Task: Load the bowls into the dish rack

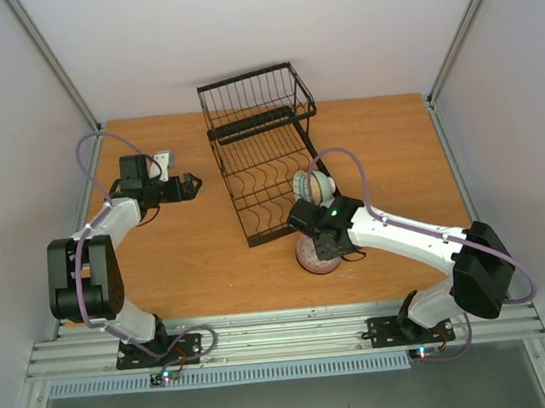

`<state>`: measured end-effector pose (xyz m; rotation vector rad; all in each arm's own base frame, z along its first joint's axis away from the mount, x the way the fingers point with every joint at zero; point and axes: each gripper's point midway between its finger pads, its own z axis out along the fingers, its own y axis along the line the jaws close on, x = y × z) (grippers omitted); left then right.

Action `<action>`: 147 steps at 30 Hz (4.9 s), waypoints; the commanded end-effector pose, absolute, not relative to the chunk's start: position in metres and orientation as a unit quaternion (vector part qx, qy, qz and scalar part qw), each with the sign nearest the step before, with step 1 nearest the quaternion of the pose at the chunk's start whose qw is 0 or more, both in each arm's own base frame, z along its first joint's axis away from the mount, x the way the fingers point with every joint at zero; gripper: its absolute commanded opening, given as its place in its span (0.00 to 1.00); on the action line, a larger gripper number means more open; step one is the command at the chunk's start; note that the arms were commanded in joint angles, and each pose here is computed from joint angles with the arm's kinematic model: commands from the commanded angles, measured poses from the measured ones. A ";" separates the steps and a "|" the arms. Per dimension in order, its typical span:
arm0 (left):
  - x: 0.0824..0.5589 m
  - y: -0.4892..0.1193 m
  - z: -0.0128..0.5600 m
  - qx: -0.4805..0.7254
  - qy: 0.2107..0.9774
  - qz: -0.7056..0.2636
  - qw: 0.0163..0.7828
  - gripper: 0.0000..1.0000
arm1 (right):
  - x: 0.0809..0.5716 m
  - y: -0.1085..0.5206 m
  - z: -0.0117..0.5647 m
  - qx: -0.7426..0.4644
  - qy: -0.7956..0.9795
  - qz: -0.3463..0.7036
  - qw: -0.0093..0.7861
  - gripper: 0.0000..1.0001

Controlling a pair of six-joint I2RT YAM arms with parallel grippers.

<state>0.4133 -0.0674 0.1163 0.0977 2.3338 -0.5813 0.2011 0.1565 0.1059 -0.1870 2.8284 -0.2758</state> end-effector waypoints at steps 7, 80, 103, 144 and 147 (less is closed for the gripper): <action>0.419 -0.070 0.124 0.045 0.898 -0.227 0.375 0.99 | 0.204 0.147 0.093 -0.051 0.982 -0.113 0.139 0.31; 0.423 -0.067 0.118 0.045 0.901 -0.217 0.373 0.99 | 0.343 0.249 0.227 -0.245 0.781 -0.465 0.337 0.01; 0.422 -0.068 0.120 0.046 0.899 -0.220 0.374 0.99 | 0.353 0.247 0.176 -0.291 0.735 -0.548 0.273 0.01; 0.425 -0.068 0.111 0.044 0.903 -0.222 0.365 0.99 | 0.352 0.214 0.176 -0.301 0.712 -0.583 0.250 0.01; 0.425 -0.068 0.111 0.044 0.903 -0.223 0.365 0.99 | 0.349 0.215 0.173 -0.305 0.711 -0.584 0.248 0.01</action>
